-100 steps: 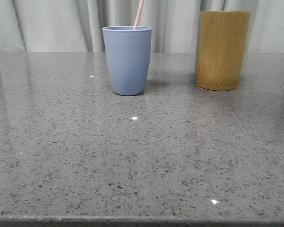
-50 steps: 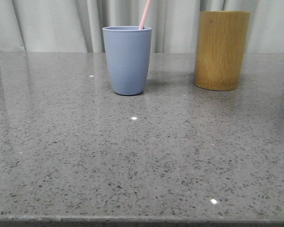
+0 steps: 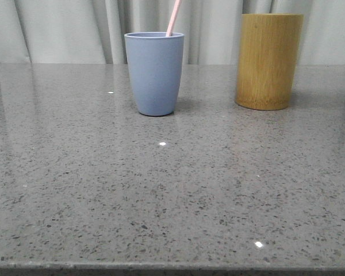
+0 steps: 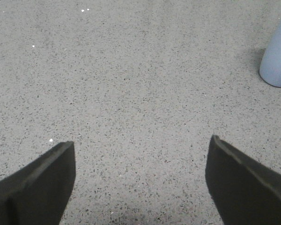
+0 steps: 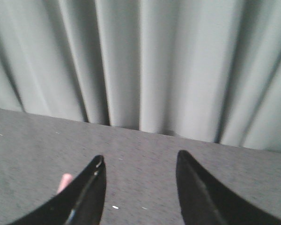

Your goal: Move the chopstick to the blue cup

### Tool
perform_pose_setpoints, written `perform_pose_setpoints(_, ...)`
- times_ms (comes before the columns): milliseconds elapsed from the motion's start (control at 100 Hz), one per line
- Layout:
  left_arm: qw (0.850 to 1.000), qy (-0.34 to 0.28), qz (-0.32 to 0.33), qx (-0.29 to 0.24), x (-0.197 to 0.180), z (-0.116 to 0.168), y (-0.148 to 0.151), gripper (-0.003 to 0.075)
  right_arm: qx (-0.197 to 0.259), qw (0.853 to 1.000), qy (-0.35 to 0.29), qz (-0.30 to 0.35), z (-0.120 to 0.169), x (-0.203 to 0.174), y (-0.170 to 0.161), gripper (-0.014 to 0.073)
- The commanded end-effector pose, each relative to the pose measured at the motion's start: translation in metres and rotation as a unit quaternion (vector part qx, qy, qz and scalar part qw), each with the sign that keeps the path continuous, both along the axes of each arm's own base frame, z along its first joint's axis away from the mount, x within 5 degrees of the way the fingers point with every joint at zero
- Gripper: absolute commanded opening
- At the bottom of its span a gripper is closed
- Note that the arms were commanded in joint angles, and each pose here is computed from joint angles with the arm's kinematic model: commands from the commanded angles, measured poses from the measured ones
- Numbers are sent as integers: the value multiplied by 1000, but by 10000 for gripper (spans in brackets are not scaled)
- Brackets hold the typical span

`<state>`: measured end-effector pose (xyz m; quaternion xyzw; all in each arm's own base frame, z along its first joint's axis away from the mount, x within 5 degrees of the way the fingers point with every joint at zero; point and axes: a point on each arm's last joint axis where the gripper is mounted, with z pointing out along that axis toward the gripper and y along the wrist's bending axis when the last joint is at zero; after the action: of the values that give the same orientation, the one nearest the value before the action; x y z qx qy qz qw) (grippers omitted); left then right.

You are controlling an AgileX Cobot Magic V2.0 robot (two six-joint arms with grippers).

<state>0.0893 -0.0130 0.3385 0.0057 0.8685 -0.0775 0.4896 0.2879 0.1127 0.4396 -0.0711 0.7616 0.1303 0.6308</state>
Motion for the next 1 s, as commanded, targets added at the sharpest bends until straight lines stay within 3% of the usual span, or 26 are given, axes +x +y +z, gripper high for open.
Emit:
perform_pose_setpoints(0, 999, -46, 6, -12, 2, 14, 0, 557, -38, 998, -47, -24, 25, -27, -22, 369)
perform_pose_setpoints(280, 999, -46, 6, -12, 2, 14, 0, 557, -63, 996, -33, -46, -5, -93, -55, 369)
perform_pose_setpoints(500, 999, -46, 6, -12, 2, 14, 0, 557, -79, 994, 18, -73, -42, -138, -78, 369)
perform_pose_setpoints(990, 999, -46, 6, -12, 2, 14, 0, 557, -69, 990, 45, -117, -85, -212, -114, 369)
